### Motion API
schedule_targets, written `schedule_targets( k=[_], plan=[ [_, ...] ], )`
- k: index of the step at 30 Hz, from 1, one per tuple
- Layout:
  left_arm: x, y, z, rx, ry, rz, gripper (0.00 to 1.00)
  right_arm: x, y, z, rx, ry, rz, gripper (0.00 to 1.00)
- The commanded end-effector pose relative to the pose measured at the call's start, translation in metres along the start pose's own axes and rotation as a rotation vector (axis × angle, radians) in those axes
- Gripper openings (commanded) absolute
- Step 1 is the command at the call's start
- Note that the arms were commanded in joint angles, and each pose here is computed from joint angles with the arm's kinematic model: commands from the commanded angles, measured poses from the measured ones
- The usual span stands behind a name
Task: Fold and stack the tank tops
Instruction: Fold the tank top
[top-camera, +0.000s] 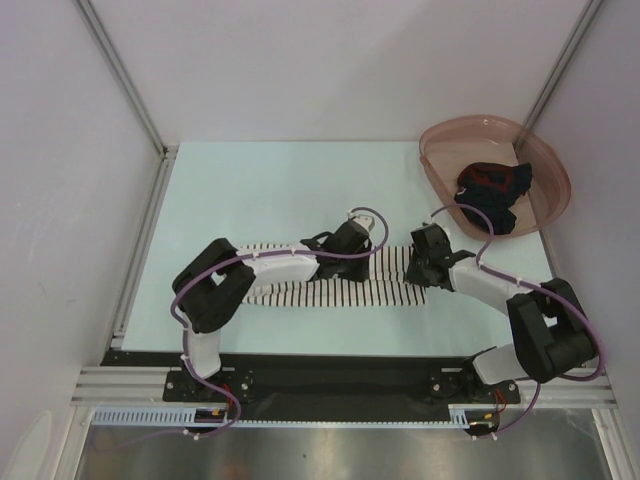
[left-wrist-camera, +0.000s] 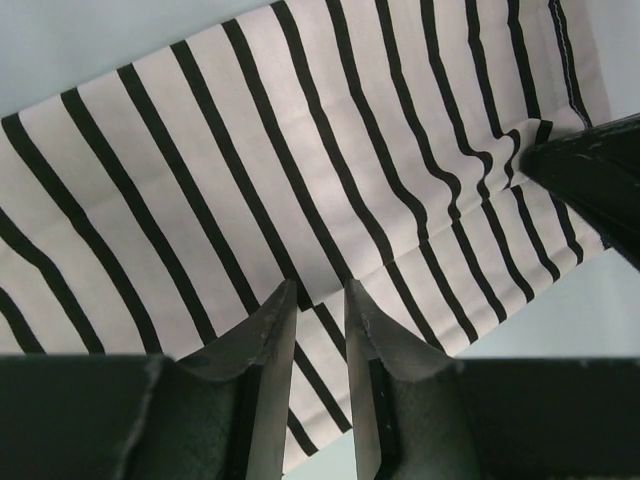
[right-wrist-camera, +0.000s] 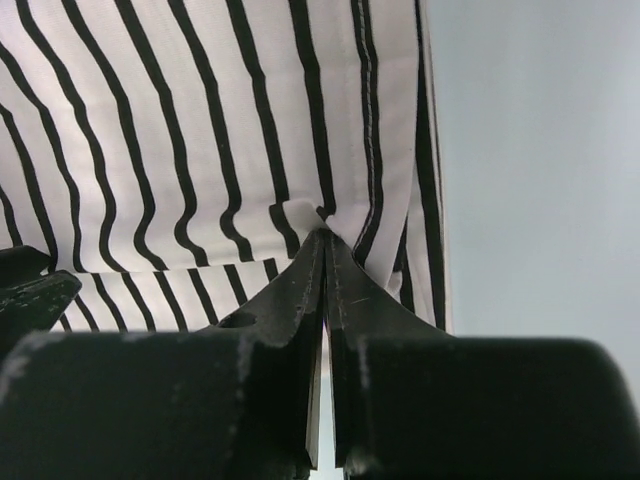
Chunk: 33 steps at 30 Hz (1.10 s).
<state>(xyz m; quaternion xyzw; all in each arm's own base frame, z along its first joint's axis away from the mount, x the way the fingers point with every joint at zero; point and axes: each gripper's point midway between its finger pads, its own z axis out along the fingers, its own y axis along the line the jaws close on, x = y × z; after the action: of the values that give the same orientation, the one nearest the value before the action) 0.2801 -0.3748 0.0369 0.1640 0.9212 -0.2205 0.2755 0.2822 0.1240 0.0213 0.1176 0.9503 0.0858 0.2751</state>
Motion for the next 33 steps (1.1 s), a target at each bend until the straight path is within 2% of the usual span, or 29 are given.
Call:
schedule_targets(
  k=[1, 5, 9, 12, 15, 21, 25, 27, 28, 30, 31, 33],
  plan=[
    [0.003, -0.004, 0.007, 0.024, -0.013, -0.028, 0.30, -0.021, -0.002, -0.014, 0.026, -0.063, 0.031, 0.05],
    [0.016, 0.004, 0.012, 0.012, 0.001, -0.040, 0.30, -0.036, 0.007, -0.021, 0.011, -0.085, 0.009, 0.05],
    [0.025, 0.007, 0.018, 0.012, 0.014, -0.053, 0.29, -0.030, 0.002, -0.012, 0.015, -0.064, 0.019, 0.06],
    [0.026, 0.011, 0.018, -0.002, 0.009, -0.058, 0.29, -0.020, -0.010, 0.001, 0.026, -0.019, 0.077, 0.05],
    [0.021, 0.011, 0.012, -0.013, -0.005, -0.051, 0.30, -0.023, -0.022, 0.006, 0.045, -0.037, 0.140, 0.06],
    [0.003, 0.020, -0.027, -0.071, -0.070, -0.019, 0.41, -0.033, -0.018, -0.008, 0.018, -0.066, 0.102, 0.09],
    [-0.005, 0.032, -0.074, -0.109, -0.148, -0.036, 0.49, -0.035, -0.011, -0.019, -0.022, -0.062, 0.052, 0.05],
    [0.012, 0.047, -0.087, -0.142, -0.141, -0.055, 0.52, -0.037, -0.009, -0.022, -0.036, -0.070, 0.044, 0.11],
    [0.007, 0.048, -0.104, -0.138, -0.186, -0.070, 0.53, -0.040, -0.006, -0.025, -0.052, -0.087, 0.040, 0.11],
    [0.030, 0.066, -0.114, -0.175, -0.167, -0.103, 0.57, -0.040, -0.004, -0.028, -0.065, -0.094, 0.024, 0.11],
    [0.027, 0.069, -0.128, -0.177, -0.207, -0.126, 0.58, -0.043, -0.002, -0.030, -0.072, -0.108, 0.014, 0.11],
    [0.051, 0.086, -0.134, -0.216, -0.182, -0.183, 0.61, -0.048, 0.001, -0.031, -0.079, -0.125, 0.003, 0.11]
  ],
)
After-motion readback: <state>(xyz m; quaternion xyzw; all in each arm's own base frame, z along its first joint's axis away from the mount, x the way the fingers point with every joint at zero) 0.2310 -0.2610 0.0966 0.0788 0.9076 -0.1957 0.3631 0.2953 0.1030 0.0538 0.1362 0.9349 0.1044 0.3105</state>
